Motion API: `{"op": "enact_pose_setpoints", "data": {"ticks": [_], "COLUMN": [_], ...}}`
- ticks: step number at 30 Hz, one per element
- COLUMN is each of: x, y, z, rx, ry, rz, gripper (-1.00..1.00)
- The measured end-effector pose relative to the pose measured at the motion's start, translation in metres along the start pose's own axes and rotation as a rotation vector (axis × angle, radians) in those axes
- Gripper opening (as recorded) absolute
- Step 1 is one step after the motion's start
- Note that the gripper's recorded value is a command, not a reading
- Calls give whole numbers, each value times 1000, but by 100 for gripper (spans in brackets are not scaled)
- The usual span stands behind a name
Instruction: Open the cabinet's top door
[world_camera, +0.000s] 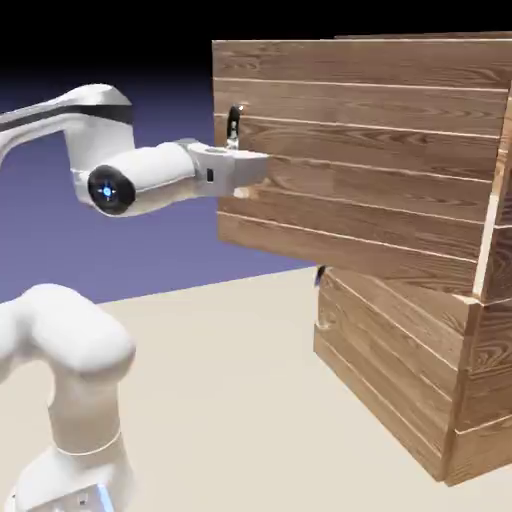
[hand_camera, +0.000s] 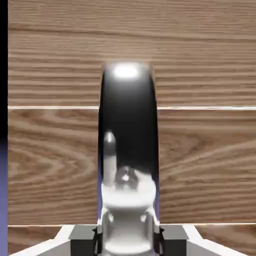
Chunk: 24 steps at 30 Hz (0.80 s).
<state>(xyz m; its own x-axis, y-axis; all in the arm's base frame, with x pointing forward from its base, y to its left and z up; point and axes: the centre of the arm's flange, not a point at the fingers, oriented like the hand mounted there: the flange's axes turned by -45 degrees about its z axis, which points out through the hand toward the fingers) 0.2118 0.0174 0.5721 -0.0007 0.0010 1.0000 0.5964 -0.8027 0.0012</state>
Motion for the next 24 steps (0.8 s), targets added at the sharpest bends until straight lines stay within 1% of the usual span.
{"op": "enact_pose_setpoints", "data": {"ticks": [15,24], "x": [0,0], "y": [47,103], "z": [-94,-164], "rx": [243,447], "ry": [1,1], "rz": [1,1], "gripper": [-100,-100]}}
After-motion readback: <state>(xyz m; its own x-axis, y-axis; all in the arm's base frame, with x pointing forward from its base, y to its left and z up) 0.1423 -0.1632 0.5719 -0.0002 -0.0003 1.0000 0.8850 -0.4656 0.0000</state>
